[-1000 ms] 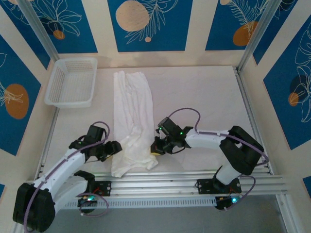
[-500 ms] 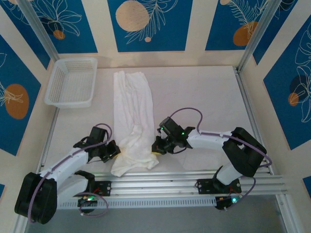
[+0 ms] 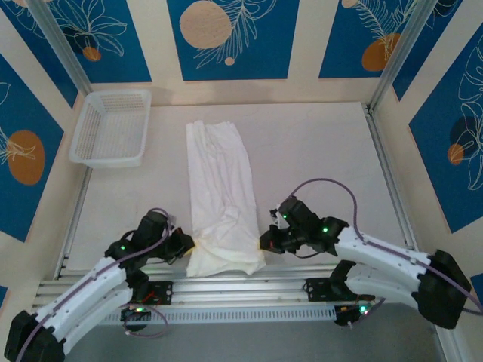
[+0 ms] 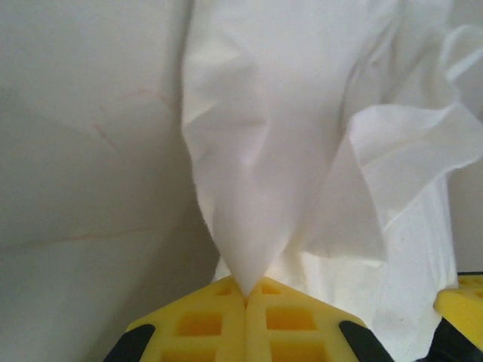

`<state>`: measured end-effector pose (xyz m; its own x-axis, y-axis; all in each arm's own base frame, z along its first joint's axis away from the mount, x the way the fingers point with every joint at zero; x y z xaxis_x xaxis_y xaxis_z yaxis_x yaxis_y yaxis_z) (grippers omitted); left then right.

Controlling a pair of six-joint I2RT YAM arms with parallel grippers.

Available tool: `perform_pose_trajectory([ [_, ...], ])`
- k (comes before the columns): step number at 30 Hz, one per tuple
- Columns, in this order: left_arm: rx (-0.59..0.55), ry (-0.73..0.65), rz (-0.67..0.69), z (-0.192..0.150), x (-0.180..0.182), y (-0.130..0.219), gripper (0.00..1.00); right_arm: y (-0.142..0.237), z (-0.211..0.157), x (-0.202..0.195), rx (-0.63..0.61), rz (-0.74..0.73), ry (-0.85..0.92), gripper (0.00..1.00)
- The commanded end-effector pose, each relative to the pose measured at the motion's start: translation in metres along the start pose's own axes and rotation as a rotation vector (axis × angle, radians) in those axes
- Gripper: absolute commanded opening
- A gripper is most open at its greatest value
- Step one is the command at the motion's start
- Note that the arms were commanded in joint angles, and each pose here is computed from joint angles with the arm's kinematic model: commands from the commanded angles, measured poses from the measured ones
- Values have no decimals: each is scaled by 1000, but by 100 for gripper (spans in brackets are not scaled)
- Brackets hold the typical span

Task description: Fold the inside-out t-shirt

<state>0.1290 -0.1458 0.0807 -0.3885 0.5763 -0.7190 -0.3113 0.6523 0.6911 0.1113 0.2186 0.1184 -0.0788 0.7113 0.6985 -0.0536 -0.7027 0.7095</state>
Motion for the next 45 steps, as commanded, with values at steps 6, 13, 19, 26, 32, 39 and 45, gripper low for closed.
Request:
perform_pose_trajectory([
  [6,-186,-8,8,37,-56,24,0,29,70,39,-112,-5,69,0],
  [13,-380,22,-19,125,-117,42,0,47,185,81,-242,17,171,0],
  [19,-475,3,-40,213,-161,36,0,36,288,92,-311,41,191,0],
  [26,-424,8,49,294,-161,-32,0,-13,372,59,-277,41,158,7],
  [32,-453,72,131,334,-131,-65,0,-41,416,34,-271,13,159,38],
  [39,-500,58,69,367,-138,-66,23,-3,466,14,-362,75,70,69],
  [45,-485,-49,-23,360,-175,-36,43,40,452,28,-331,78,86,71],
])
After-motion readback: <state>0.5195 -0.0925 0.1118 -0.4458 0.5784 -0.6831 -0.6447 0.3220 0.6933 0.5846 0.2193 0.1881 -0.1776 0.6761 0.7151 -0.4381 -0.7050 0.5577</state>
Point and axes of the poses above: each hand's point on the last joint's axis, 136 mm out from that joint toward the fingers, its own y axis back along the fingers, its own x axis along the line the jaws close on, z = x × y, the point moved 3 cm from there along y, back along the fingers, and after that the axes turned 4 degrees about y, right-handed, at the moved point
